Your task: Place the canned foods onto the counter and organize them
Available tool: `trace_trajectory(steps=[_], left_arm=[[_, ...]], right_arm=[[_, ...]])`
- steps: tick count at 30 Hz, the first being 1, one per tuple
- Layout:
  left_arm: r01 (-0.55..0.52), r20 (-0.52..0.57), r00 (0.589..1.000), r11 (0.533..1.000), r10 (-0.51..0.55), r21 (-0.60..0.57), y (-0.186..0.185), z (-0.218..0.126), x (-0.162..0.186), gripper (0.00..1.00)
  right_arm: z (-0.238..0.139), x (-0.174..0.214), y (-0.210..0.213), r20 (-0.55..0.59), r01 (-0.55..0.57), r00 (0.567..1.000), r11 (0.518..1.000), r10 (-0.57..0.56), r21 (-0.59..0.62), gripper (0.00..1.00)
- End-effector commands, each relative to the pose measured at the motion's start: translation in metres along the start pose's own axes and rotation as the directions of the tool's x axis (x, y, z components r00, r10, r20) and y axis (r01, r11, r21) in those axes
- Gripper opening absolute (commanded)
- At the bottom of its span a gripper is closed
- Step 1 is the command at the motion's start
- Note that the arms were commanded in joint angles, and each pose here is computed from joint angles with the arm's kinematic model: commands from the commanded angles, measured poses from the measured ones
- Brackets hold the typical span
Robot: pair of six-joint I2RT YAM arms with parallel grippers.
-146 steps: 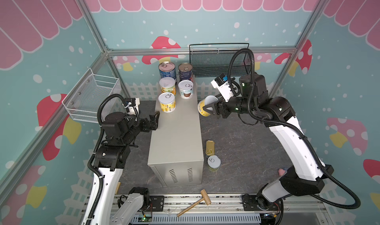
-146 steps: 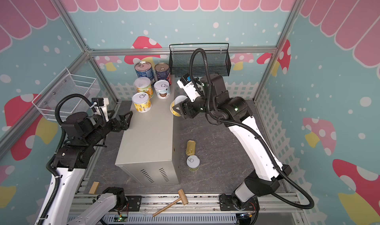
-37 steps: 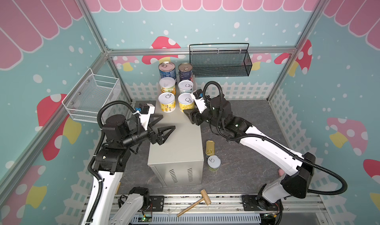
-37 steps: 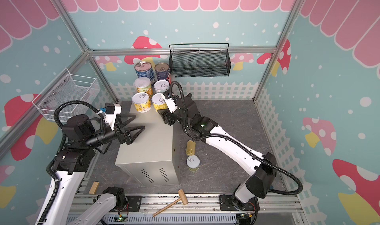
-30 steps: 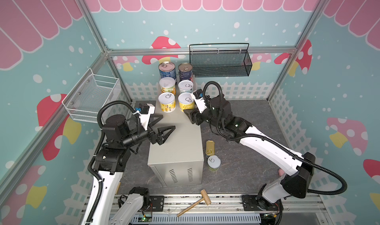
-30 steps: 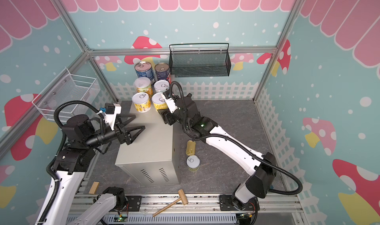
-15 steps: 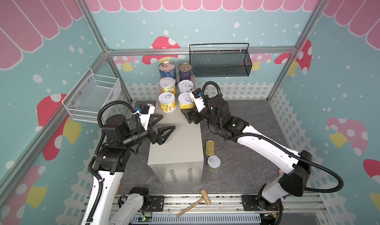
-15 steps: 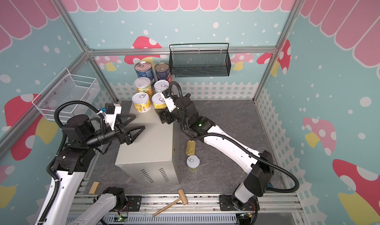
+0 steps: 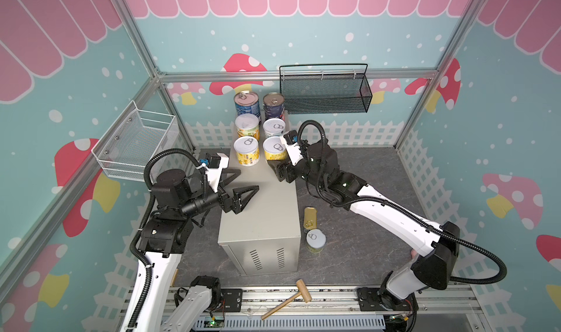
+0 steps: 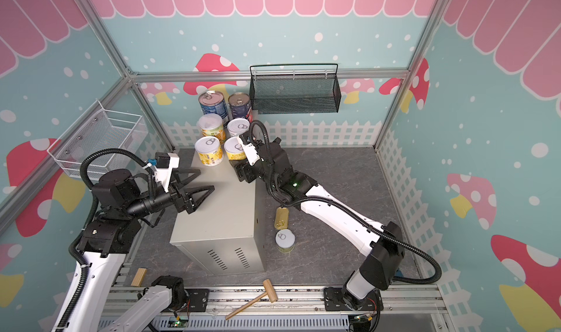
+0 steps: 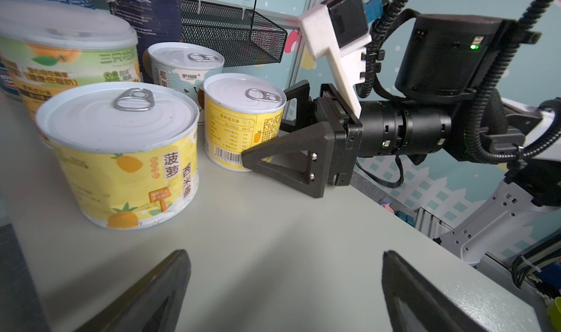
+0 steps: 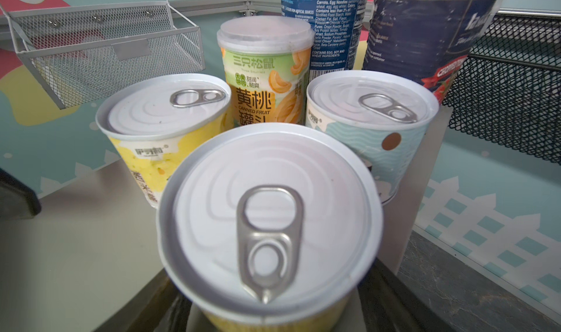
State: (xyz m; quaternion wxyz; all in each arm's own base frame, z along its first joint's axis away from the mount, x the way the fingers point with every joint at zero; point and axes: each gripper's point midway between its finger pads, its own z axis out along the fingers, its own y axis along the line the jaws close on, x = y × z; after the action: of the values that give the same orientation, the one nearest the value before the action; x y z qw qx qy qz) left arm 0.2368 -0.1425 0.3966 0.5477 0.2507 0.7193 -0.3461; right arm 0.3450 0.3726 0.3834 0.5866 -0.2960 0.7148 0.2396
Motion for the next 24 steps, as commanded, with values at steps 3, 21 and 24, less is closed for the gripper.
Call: trace_trajectory(steps=[3, 21, 24], left_arm=[[-0.032, 0.002, 0.999, 0.999, 0.032, 0.006, -0.0016, 0.0001, 0.0010, 0.99], [-0.033, 0.004, 0.999, 0.999, 0.033, 0.003, -0.0003, 0.0005, -0.0002, 0.99], [-0.033, 0.005, 0.999, 0.999, 0.033, 0.001, 0.0000, 0.0003, -0.0001, 0.99]], right_arm=[[0.0077, 0.0078, -0.0036, -0.020, 0.020, 1.000, 0.999, -0.020, 0.027, 0.82], [0.0124, 0.0091, -0.0065, -0.023, 0.028, 0.999, 0.999, -0.028, 0.031, 0.80], [0.0124, 0.0084, -0.0073, -0.020, 0.029, 0.999, 0.999, -0.028, 0.033, 0.80]])
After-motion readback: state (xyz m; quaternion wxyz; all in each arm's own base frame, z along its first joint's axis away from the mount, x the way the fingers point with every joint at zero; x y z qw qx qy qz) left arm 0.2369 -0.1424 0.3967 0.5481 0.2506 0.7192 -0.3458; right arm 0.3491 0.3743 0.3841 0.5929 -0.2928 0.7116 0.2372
